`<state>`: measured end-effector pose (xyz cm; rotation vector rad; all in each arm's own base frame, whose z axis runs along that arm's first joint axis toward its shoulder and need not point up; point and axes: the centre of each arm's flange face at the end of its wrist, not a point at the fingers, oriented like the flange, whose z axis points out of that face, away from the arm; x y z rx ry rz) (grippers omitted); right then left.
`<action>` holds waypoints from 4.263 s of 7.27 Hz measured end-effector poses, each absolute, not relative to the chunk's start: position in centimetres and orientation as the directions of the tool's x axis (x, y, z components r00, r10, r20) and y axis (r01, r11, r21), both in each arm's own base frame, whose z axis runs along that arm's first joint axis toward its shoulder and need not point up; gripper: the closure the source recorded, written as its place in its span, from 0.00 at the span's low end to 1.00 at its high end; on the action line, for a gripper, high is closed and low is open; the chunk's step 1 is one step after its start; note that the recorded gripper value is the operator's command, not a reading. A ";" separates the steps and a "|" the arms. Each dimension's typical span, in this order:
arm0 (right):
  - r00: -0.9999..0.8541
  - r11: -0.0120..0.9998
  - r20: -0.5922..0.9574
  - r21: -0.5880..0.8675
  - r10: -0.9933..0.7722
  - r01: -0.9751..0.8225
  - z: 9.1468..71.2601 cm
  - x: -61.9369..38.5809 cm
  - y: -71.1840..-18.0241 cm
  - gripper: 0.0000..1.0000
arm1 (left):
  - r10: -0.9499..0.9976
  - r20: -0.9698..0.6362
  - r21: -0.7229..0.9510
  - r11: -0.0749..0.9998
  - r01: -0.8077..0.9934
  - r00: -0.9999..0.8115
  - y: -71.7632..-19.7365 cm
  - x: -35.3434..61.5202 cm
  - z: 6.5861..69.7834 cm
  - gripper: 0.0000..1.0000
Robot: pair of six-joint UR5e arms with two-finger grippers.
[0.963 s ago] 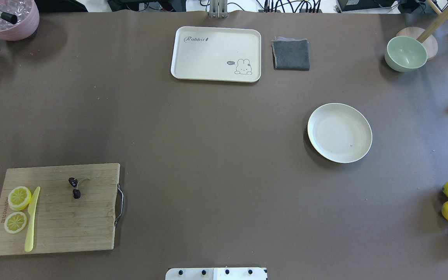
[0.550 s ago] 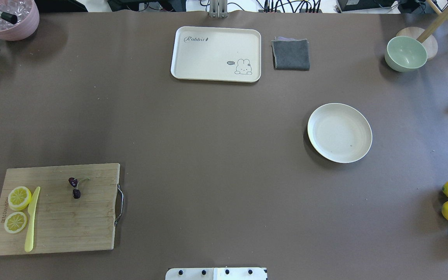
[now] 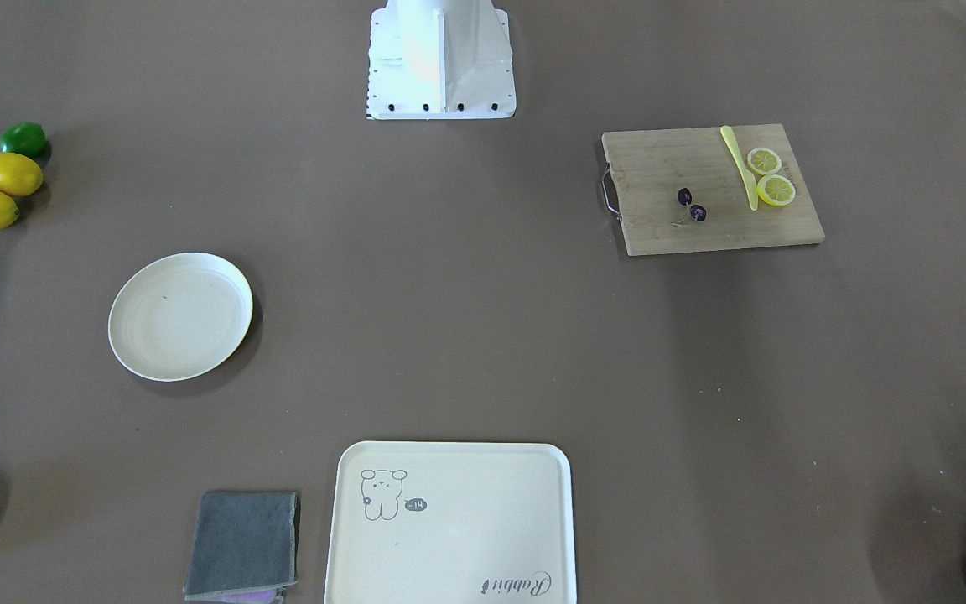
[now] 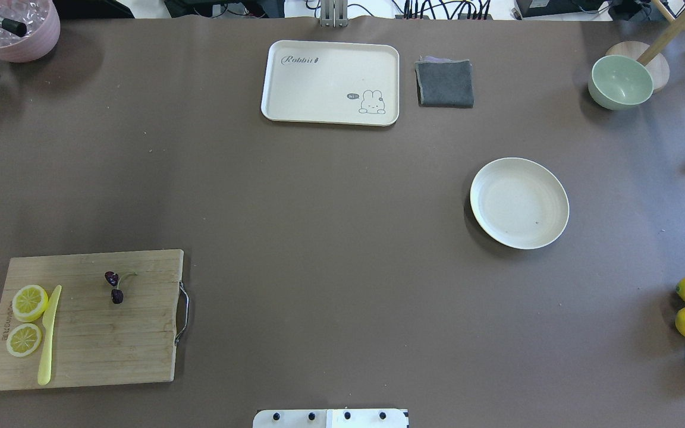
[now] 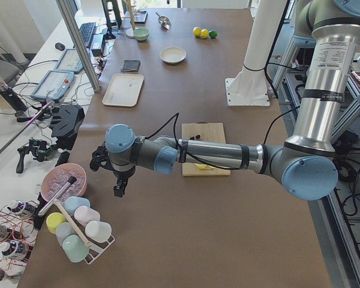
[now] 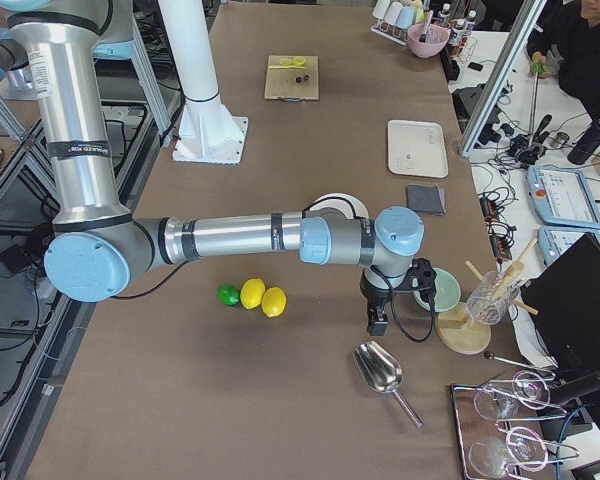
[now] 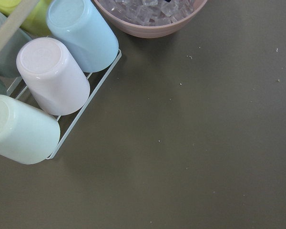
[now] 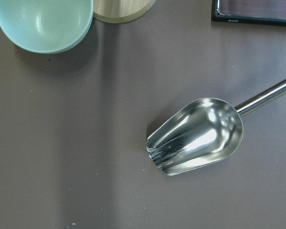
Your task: Place red cherry on plate
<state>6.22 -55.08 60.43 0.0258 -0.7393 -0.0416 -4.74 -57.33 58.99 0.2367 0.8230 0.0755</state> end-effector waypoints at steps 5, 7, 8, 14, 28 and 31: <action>0.738 0.999 0.674 0.035 -0.045 0.029 60.6 6.2 -55.1 0.00 | 0.157 -0.718 0.236 0.971 0.026 0.678 -57.3 -4.7 59.0 0.02; 0.738 0.999 0.674 0.034 -0.044 0.029 60.7 6.2 -55.0 0.00 | 0.157 -0.718 0.236 0.971 0.025 0.678 -57.3 -4.7 59.0 0.02; 0.737 0.999 0.674 0.034 -0.044 0.029 60.6 6.2 -55.0 0.00 | 0.157 -0.718 0.236 0.971 0.025 0.678 -57.3 -4.7 59.1 0.02; 0.738 0.999 0.673 0.039 -0.048 0.029 60.4 6.2 -55.0 0.00 | 0.151 -0.719 0.229 0.973 0.026 0.678 -57.3 -4.7 59.4 0.02; 0.736 0.998 0.674 0.060 -0.061 0.028 61.2 6.3 -54.5 0.00 | 0.159 -0.721 0.238 0.971 0.025 0.675 -57.3 -4.6 58.8 0.02; 0.736 0.998 0.674 0.062 -0.062 0.028 61.1 6.3 -54.5 0.00 | 0.161 -0.721 0.239 0.971 0.024 0.674 -57.3 -4.6 58.8 0.02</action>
